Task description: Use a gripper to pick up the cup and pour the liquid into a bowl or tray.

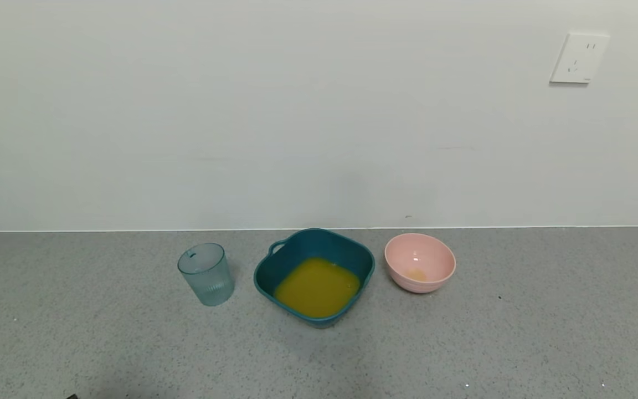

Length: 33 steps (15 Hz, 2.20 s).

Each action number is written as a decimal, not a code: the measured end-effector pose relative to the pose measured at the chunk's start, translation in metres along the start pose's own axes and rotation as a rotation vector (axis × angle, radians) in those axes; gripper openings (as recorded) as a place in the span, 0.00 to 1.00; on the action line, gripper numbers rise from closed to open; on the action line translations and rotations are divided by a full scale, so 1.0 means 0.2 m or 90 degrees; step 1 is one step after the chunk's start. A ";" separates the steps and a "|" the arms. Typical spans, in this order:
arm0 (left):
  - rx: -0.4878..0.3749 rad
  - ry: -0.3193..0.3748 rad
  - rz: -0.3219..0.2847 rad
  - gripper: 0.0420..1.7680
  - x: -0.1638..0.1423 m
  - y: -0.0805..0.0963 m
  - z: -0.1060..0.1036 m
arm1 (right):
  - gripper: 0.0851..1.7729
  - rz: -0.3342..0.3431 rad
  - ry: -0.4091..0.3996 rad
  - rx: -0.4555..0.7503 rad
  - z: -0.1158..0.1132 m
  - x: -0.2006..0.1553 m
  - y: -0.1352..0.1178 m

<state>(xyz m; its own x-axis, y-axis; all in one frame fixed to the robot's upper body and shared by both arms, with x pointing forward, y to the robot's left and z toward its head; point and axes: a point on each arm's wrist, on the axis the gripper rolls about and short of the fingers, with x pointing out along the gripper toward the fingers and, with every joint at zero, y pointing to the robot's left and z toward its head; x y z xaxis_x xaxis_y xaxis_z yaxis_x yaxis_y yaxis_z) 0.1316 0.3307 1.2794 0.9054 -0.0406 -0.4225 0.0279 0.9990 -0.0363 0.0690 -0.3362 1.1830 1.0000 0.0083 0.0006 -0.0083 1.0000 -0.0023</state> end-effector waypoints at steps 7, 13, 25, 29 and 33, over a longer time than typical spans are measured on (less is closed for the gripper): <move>-0.007 -0.060 0.008 0.97 -0.08 0.01 -0.18 | 0.96 0.000 0.000 0.000 0.00 0.00 0.00; -0.018 -0.149 0.060 0.97 -0.15 0.00 -0.27 | 0.96 0.000 -0.001 0.000 0.00 0.00 0.00; 0.006 -0.227 0.104 0.97 -0.15 -0.02 -0.25 | 0.96 0.000 0.000 0.000 0.00 0.00 0.00; 0.009 -0.228 0.084 0.97 -0.15 -0.02 -0.25 | 0.96 0.000 0.000 0.000 0.00 0.00 0.00; 0.016 -0.228 0.075 0.97 -0.16 -0.01 -0.25 | 0.96 0.000 0.000 0.000 0.00 0.00 0.00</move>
<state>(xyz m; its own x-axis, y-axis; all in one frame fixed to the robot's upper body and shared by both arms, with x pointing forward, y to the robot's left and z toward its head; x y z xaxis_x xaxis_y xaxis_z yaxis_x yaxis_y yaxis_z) 0.0817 0.3299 1.2478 0.9937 0.0800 -0.0784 -0.0789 0.9967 0.0182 0.0689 -0.3361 1.1831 1.0000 0.0087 0.0011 -0.0087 1.0000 -0.0028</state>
